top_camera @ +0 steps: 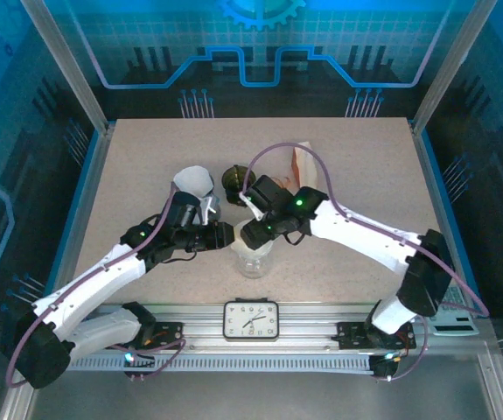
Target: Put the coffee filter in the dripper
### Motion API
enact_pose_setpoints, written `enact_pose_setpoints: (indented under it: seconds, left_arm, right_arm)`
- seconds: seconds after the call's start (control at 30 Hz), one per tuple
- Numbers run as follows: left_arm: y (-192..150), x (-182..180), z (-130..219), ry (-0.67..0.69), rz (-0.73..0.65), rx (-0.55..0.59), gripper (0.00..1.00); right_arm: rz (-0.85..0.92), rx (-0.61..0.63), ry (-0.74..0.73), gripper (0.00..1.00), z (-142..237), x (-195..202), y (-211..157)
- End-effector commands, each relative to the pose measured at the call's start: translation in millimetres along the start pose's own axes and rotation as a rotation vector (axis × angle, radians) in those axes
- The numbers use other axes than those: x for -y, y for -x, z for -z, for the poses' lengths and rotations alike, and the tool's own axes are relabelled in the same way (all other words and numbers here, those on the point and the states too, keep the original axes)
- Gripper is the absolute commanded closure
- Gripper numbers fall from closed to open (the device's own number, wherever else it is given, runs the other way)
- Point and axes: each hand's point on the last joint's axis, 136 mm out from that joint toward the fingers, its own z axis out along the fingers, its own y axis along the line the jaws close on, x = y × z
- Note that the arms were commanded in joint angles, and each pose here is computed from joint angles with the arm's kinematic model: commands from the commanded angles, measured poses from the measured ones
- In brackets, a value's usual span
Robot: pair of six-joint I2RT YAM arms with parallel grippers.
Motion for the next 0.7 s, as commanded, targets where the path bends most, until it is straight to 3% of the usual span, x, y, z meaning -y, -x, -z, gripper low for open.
enact_pose_setpoints:
  seconds: [0.0,0.13,0.37,0.47,0.53,0.67]
  left_arm:
    - [-7,-10,-4,0.025,0.017,-0.026,0.7]
    - [-8,-10,-5,0.02,0.019,-0.028,0.7]
    - [-9,-12,-3,0.026,0.024,-0.026,0.7]
    - [-9,-12,-3,0.029,0.022,-0.027,0.71]
    - [-9,-12,-3,0.031,0.022,-0.027,0.71]
    - [-9,-13,-3,0.031,0.022,-0.026,0.71]
  right_arm:
    - [-0.044,0.056,0.008,0.29,22,5,1]
    - [-0.079,0.047,0.004,0.36,29,14,-13]
    - [-0.103,0.022,0.013,0.64,22,15,-24]
    - [-0.105,0.016,0.012,0.71,18,14,-24]
    - [-0.104,0.014,0.014,0.72,17,14,-23]
    - [-0.105,0.028,0.016,0.62,20,13,-20]
